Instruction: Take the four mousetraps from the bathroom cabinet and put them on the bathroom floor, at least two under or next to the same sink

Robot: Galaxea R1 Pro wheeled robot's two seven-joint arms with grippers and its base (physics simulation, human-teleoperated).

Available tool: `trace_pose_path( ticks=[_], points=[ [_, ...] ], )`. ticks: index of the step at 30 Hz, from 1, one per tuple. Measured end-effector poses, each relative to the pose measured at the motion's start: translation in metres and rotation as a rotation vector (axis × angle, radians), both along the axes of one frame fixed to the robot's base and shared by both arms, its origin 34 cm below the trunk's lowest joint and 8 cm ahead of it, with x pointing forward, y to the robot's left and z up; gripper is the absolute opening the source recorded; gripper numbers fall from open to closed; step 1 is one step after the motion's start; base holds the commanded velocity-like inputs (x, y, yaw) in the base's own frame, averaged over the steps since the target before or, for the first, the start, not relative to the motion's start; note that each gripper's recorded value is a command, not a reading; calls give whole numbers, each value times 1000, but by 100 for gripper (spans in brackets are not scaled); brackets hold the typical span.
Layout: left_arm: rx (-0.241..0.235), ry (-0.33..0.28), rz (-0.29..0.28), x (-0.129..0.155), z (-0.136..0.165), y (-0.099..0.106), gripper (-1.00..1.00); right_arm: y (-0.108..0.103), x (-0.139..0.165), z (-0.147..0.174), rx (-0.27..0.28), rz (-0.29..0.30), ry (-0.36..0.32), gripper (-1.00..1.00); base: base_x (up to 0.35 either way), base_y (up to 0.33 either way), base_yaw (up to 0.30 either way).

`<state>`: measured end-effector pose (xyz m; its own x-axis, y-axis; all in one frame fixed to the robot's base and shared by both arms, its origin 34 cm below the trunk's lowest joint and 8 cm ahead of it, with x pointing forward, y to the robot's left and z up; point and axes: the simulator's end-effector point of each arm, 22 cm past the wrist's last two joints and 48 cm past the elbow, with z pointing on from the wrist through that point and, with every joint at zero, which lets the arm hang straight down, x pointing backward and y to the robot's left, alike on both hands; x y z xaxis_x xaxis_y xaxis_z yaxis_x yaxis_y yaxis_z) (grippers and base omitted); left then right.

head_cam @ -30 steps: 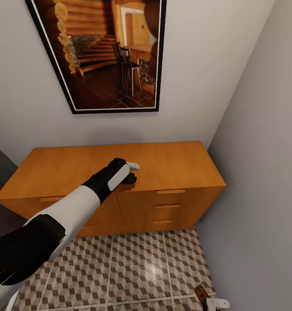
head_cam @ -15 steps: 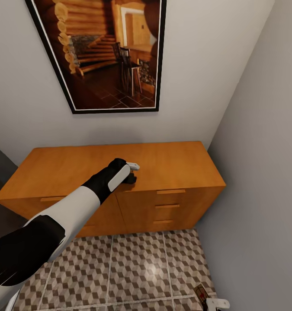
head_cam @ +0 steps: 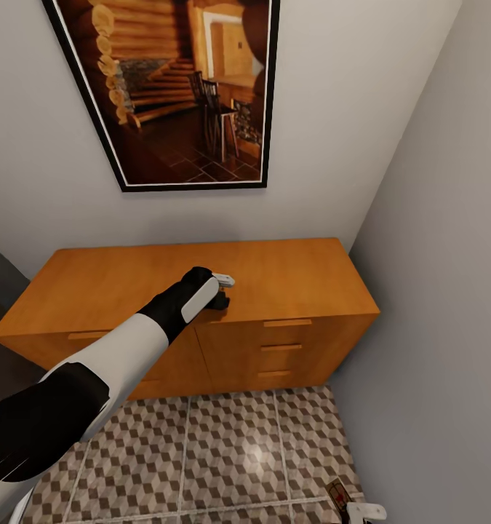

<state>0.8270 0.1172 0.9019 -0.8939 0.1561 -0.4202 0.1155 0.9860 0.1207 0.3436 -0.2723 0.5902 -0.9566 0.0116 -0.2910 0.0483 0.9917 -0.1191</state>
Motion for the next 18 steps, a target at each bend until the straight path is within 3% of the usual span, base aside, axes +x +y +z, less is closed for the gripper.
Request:
trace_pose_path(
  ticks=[4,5,11,18],
  points=[
    [-4,1,4,0,0,0,-100,0,0,0,0,0,0,-100,0,0,0],
    [-38,-9,3,3,5,-9,-100,0,0,0,0,0,2,-100,0,0,0],
    [-107,-131,-68,23,62,-45,-100,0,0,0,1,0,1,-100,0,0,0],
    [-120,-152,-106,25,81,-55,-100,0,0,0,1,0,1,-100,0,0,0]
  ],
)
